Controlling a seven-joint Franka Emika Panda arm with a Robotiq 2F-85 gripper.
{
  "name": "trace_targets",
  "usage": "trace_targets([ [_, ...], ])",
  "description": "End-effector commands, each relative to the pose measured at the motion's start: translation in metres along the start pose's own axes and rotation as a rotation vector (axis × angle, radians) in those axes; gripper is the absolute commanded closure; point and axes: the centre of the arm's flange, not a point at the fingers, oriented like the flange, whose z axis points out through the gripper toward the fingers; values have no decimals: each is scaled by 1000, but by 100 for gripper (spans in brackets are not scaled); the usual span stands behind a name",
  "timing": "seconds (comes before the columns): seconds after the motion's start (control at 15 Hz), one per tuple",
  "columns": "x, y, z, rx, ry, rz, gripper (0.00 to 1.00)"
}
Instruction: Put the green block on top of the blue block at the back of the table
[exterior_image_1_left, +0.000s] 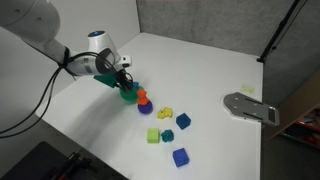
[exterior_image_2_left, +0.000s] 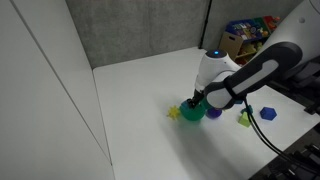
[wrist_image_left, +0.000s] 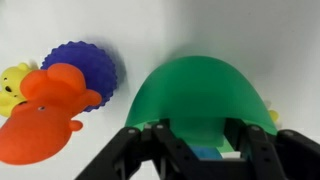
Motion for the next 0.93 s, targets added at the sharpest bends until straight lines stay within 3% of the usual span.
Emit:
trace_targets([
  [0.0, -4, 6, -37, -24, -24, 8, 71],
  [0.4, 1, 13, -77, -39, -6, 13, 71],
  [0.87, 20, 21, -96, -86, 126, 71, 71],
])
